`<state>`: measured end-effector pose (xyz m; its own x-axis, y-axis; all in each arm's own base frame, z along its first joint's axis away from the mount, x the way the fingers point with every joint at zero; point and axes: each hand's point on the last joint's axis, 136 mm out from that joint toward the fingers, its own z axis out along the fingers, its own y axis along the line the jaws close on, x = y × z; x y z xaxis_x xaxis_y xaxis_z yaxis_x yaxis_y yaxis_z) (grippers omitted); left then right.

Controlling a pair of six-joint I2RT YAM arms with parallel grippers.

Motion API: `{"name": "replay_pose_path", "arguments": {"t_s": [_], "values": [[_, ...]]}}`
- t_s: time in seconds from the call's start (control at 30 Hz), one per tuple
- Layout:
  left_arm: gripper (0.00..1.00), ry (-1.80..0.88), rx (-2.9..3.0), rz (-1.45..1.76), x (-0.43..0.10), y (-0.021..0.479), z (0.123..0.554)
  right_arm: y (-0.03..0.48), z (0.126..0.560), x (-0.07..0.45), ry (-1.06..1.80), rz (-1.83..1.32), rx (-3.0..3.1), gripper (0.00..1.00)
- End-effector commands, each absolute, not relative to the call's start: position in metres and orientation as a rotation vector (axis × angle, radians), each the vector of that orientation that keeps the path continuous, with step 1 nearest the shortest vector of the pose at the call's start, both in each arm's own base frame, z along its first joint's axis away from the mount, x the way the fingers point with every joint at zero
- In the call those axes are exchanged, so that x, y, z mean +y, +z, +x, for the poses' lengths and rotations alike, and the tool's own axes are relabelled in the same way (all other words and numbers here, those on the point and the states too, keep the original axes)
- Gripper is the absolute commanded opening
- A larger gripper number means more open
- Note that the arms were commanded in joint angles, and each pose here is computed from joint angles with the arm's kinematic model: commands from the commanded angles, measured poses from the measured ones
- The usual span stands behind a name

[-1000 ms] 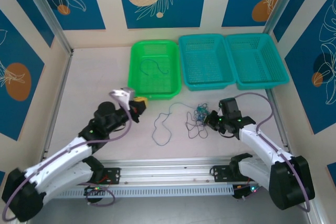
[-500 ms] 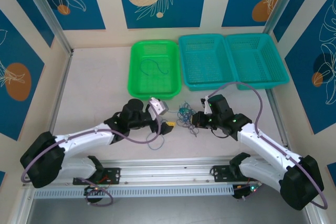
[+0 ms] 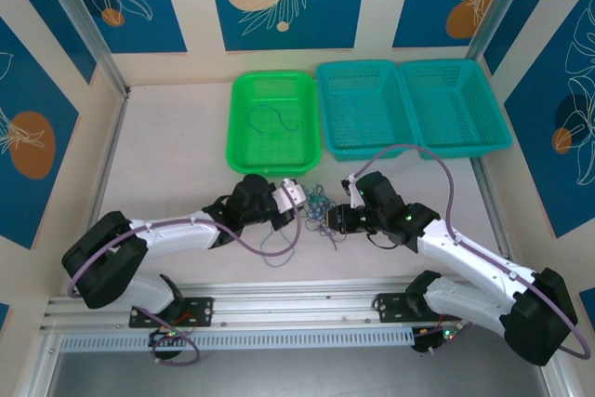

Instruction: Untangle the cables

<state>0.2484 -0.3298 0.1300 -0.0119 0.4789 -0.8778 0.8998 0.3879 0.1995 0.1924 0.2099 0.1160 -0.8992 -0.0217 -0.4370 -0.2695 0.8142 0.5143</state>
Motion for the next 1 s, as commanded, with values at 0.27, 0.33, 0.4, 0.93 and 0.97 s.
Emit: {"name": "replay_pose_path", "arguments": {"t_s": [0.27,0.33,0.4,0.93,0.97], "values": [[0.00,-0.554,1.599,1.257,-0.340,0.133,0.243,0.176,0.185,0.195,0.781,-0.261,2.509,0.70],[0.00,-0.552,1.603,1.262,-0.341,0.132,0.242,0.194,0.194,0.199,0.835,-0.236,2.463,0.70],[0.00,-0.554,1.598,1.266,-0.342,0.134,0.241,0.206,0.206,0.202,0.862,-0.188,2.443,0.70],[0.00,-0.509,1.589,1.260,-0.347,0.139,0.247,0.159,0.242,0.254,1.330,-0.019,2.631,0.48],[0.00,-0.503,1.593,1.253,-0.346,0.138,0.248,0.156,0.240,0.255,1.344,-0.008,2.644,0.46]]}}
